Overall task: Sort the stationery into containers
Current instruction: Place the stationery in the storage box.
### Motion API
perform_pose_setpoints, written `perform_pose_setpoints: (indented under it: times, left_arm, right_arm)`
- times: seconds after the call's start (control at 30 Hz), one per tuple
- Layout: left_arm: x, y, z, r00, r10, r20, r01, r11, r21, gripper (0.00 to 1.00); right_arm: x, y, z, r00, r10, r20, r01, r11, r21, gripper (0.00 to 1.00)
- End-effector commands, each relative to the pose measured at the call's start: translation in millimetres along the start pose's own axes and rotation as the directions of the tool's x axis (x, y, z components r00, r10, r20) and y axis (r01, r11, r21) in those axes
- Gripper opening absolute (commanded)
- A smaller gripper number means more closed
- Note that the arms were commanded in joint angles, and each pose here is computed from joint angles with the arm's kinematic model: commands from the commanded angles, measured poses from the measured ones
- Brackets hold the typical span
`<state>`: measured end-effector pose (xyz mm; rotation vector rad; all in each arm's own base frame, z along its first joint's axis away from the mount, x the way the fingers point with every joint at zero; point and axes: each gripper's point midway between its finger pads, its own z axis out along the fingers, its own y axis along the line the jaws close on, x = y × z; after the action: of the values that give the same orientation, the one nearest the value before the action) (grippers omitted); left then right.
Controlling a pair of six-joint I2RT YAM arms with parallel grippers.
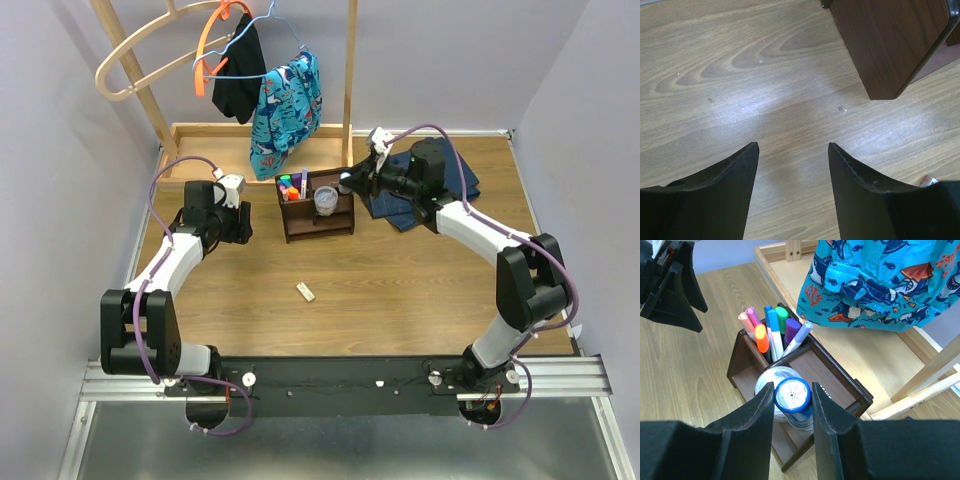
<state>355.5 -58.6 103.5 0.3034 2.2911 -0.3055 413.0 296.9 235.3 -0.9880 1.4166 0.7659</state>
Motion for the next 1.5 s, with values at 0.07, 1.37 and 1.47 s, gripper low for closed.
perform_pose_setpoints:
  times: [0.07,1.37,1.47]
  left_arm:
    - [-9.7,0.4,0.6,1.0,-0.013,0.023,0.012,1.0,0.008,0.67]
    - [8.3,2.9,3.8,1.0,0.004,-0.018,-0.004,1.0,-0.001,0.67]
    - [8.6,2.6,4.1,1.0,0.002,-0.019,-0.002,1.0,0.001,0.67]
  right_arm:
    - [17.1,6.6,-6.5,0.998,0.019,-0.06,-0.018,1.0,0.008,0.36]
    - [69.2,-5.6,9.1,0.999,-0.001,-0.052,0.003,0.999,0.048,0.64]
    - [67.9,-7.3,9.3,0.999,0.001,-0.049,0.001,0.998,0.057,0.64]
